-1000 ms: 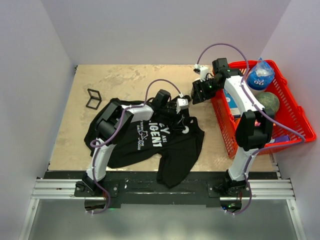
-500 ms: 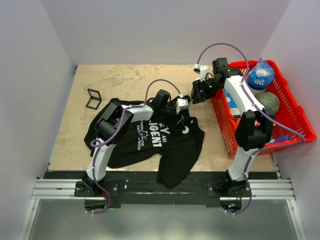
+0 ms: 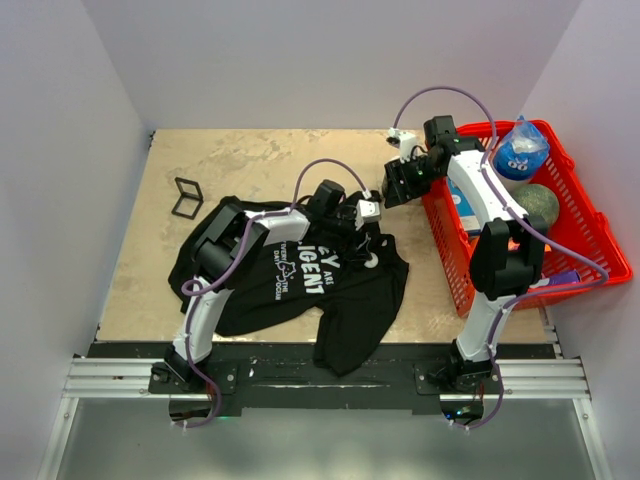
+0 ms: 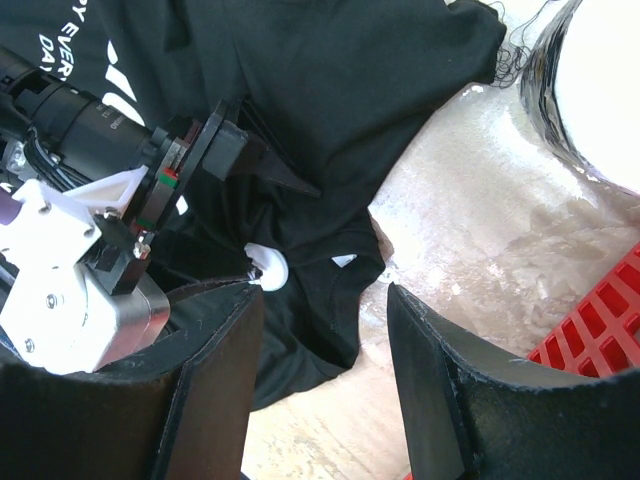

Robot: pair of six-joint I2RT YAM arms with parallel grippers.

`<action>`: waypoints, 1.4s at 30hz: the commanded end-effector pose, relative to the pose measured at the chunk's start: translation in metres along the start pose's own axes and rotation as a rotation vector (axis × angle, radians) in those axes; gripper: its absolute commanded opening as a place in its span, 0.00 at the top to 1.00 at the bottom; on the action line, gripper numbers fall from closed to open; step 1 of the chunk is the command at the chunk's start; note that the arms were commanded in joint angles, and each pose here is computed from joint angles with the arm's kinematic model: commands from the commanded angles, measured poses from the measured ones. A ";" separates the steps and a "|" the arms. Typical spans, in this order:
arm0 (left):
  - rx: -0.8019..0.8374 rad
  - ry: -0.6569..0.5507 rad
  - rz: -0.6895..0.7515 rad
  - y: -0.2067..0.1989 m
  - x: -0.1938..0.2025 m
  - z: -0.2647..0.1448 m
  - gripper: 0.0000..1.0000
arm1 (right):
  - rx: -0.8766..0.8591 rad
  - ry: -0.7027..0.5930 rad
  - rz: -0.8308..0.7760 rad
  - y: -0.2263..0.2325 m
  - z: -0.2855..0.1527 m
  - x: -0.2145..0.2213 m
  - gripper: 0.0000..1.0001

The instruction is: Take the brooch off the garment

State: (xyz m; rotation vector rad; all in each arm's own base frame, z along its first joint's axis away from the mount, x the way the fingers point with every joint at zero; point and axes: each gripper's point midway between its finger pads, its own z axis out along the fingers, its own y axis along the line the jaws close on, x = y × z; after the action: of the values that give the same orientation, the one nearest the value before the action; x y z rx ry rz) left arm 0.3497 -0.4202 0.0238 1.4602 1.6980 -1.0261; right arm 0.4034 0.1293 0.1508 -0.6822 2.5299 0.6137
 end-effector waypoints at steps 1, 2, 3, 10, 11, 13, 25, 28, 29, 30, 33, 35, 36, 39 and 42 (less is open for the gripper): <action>0.008 0.219 -0.157 -0.019 0.083 0.004 0.19 | -0.020 -0.044 -0.005 0.004 -0.006 -0.016 0.44; 0.013 0.216 -0.159 -0.020 0.082 0.005 0.18 | -0.020 -0.042 -0.004 0.003 -0.005 -0.016 0.44; 0.019 0.212 -0.167 -0.021 0.082 0.005 0.18 | -0.020 -0.042 -0.004 0.003 -0.005 -0.016 0.44; 0.117 0.130 -0.235 -0.035 0.064 0.004 0.13 | -0.021 -0.043 -0.003 0.003 -0.004 -0.017 0.44; 0.131 0.122 -0.234 -0.037 0.063 0.004 0.12 | -0.022 -0.042 -0.002 0.003 -0.004 -0.016 0.44; 0.134 0.125 -0.225 -0.038 0.066 0.004 0.12 | -0.021 -0.043 -0.003 0.003 -0.004 -0.017 0.44; 0.067 0.198 -0.154 -0.026 0.084 0.004 0.15 | -0.024 -0.044 0.000 0.002 -0.003 -0.018 0.44; 0.062 0.210 -0.146 -0.026 0.087 0.003 0.15 | -0.026 -0.043 0.000 0.002 -0.002 -0.018 0.44; 0.063 0.211 -0.142 -0.027 0.088 0.004 0.15 | -0.025 -0.043 0.001 0.001 -0.002 -0.019 0.44; 0.065 0.211 -0.144 -0.027 0.088 0.004 0.15 | -0.025 -0.044 0.000 0.001 -0.002 -0.019 0.44; 0.098 0.189 -0.154 -0.033 0.083 0.004 0.12 | -0.027 -0.040 0.001 0.001 -0.001 -0.018 0.44; 0.128 0.169 -0.152 -0.038 0.079 0.003 0.11 | -0.026 -0.042 0.001 0.001 -0.001 -0.019 0.44; 0.132 0.163 -0.149 -0.039 0.077 0.003 0.11 | -0.028 -0.041 0.001 0.001 0.000 -0.019 0.44; 0.152 0.157 -0.149 -0.042 0.078 0.004 0.10 | -0.027 -0.045 0.000 0.001 -0.001 -0.021 0.44; 0.162 0.166 -0.138 -0.044 0.082 0.003 0.09 | -0.027 -0.044 -0.001 0.000 0.000 -0.021 0.44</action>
State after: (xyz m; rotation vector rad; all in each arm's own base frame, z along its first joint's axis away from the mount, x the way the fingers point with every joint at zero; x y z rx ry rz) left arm 0.3412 -0.4198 0.0242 1.5245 1.6107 -1.0865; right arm 0.4106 0.1310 0.1478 -0.6787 2.5328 0.6230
